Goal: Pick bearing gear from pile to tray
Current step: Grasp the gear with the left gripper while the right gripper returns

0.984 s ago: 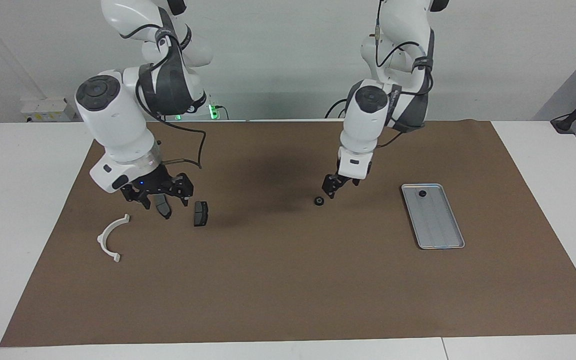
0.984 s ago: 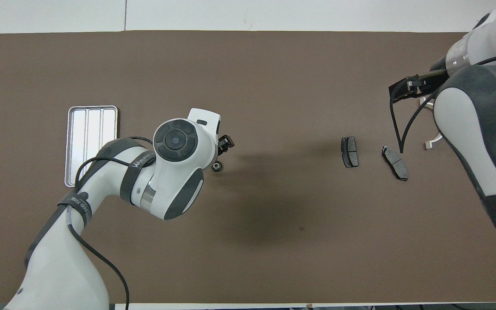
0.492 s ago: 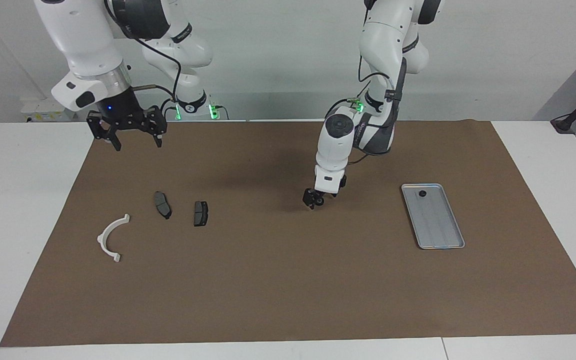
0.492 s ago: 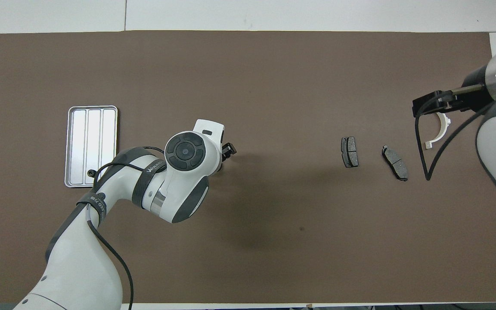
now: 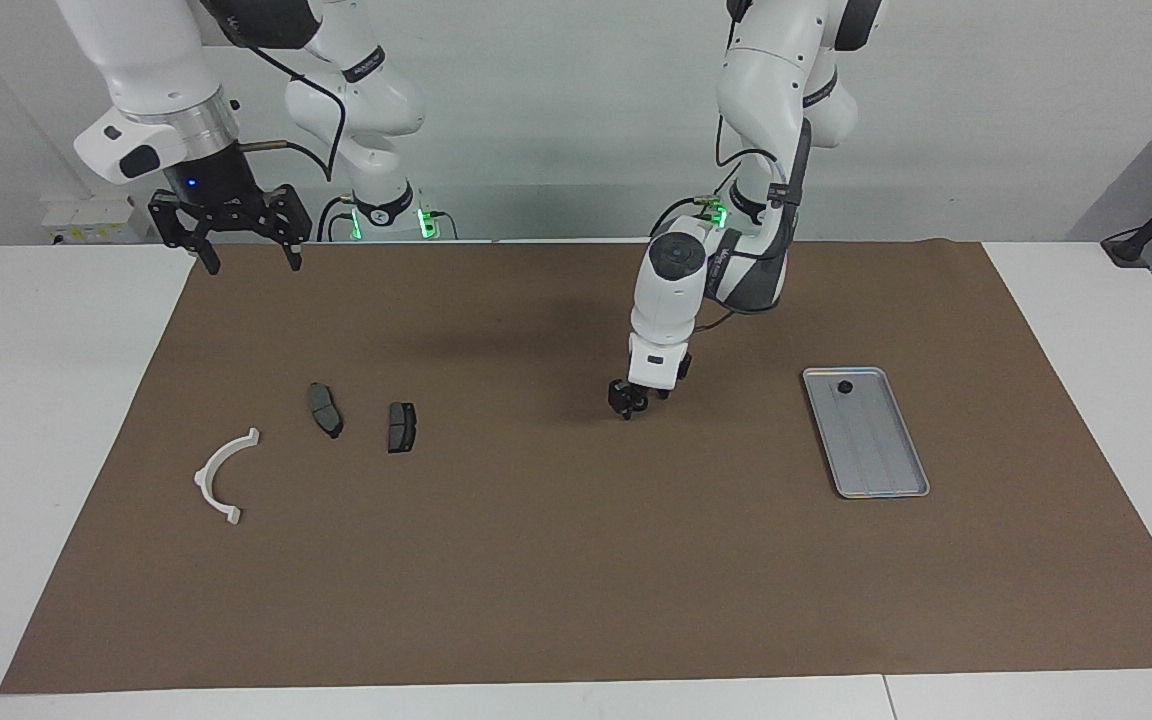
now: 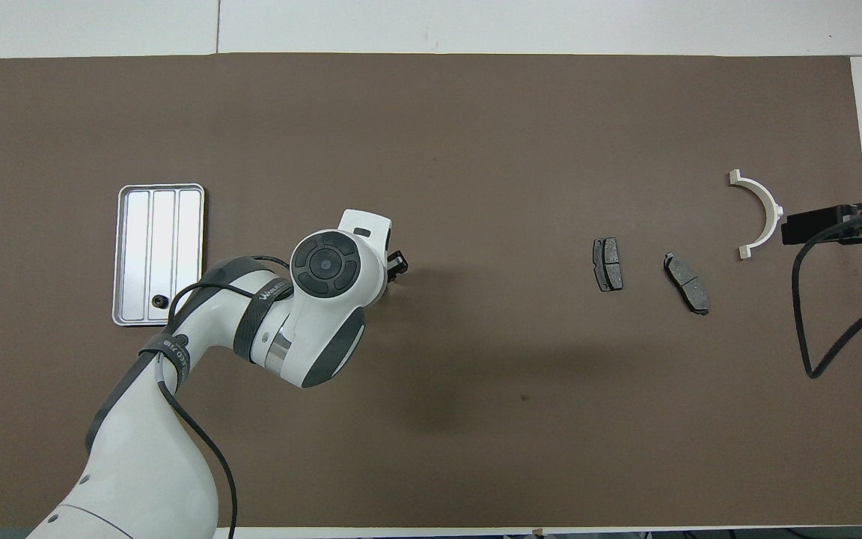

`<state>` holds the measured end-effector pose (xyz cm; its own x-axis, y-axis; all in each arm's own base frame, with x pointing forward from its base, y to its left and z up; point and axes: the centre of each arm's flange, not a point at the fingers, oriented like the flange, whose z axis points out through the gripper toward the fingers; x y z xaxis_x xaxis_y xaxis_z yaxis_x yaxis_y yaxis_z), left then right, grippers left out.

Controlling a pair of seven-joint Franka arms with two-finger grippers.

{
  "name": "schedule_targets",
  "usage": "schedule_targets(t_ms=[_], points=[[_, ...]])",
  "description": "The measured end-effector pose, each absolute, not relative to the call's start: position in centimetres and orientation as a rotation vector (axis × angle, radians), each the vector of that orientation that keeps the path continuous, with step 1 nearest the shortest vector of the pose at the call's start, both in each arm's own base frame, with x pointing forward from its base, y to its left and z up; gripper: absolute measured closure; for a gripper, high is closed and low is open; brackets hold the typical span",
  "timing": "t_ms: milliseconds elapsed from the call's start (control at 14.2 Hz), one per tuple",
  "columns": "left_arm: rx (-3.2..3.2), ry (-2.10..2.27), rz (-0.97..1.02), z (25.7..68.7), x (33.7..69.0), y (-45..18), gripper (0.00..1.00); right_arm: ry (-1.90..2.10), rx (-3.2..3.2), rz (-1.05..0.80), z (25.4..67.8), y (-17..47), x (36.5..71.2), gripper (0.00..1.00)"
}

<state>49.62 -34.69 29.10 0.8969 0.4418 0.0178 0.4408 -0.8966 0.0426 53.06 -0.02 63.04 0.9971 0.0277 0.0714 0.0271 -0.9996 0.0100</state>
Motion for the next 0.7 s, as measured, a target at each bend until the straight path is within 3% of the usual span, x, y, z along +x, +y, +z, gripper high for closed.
schedule_targets(t_ms=[141,211,492,703], points=[[3.021,0.706,0.045,29.3,49.7,-34.6,0.48,0.049,3.136,0.103,62.7,0.3,53.3,0.00],[3.020,0.706,0.047,29.6,49.8,-34.6,0.65,0.051,3.136,0.100,62.5,0.4,53.4,0.00],[3.040,0.727,0.020,30.8,50.5,-34.4,0.65,0.050,3.137,0.101,62.4,0.4,53.5,0.00],[3.078,0.686,-0.016,37.3,53.5,-28.5,0.65,0.052,3.138,0.101,62.4,0.5,53.5,0.00]])
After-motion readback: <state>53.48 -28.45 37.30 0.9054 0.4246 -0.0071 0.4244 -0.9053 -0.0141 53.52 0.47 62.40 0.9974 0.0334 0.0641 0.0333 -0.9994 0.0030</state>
